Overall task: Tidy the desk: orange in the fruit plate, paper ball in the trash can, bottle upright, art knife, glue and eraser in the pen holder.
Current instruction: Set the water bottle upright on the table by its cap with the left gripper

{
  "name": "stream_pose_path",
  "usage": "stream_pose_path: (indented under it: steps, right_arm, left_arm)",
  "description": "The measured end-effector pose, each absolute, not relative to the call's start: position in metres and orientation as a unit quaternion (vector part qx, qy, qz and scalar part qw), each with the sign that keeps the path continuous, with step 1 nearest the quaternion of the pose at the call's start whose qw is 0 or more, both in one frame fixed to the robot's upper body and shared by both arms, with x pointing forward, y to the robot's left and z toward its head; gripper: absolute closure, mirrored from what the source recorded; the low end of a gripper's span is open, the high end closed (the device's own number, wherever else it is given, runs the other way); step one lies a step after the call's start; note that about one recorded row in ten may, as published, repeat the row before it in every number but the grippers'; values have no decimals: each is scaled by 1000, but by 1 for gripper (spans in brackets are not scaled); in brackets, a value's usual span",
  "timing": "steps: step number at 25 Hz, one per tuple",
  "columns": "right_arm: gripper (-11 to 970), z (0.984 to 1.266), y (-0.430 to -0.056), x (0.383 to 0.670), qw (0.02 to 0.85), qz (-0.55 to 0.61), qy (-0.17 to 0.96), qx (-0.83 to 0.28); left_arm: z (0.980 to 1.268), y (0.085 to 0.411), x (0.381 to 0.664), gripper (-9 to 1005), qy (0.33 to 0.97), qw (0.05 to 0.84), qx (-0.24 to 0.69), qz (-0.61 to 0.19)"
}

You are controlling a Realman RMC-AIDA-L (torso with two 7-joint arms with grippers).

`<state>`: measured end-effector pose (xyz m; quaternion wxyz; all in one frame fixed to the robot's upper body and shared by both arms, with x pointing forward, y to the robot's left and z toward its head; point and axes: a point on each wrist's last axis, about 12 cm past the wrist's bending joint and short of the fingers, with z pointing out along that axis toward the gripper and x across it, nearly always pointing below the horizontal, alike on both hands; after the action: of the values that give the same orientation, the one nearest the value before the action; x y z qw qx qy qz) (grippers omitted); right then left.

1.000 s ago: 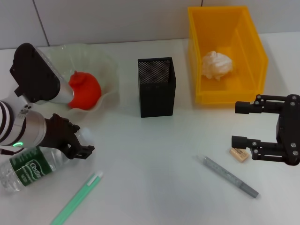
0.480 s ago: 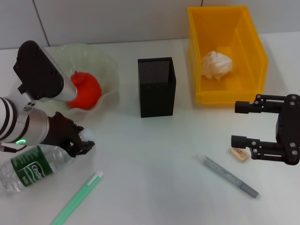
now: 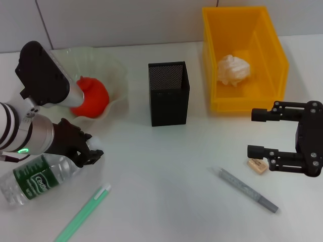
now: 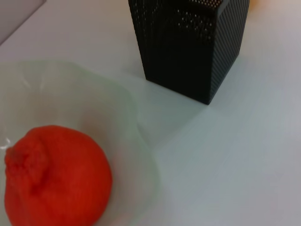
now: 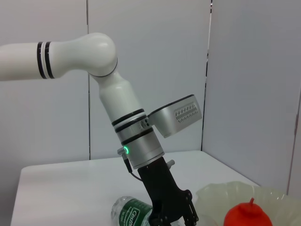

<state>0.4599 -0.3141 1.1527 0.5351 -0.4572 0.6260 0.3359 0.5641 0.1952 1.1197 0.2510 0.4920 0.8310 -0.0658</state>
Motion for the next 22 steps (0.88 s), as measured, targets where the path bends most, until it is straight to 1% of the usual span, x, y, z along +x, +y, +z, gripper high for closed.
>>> stream_pose_path:
  steps: [13, 22]
  right_arm:
    - [307, 1152, -315, 460, 536, 338, 626, -454]
    - [308, 1152, -314, 462, 537, 337, 626, -455]
  left_arm:
    - [1125, 191, 558, 563, 824, 253, 503, -69]
    - [1141, 189, 549, 563, 812, 287, 505, -64]
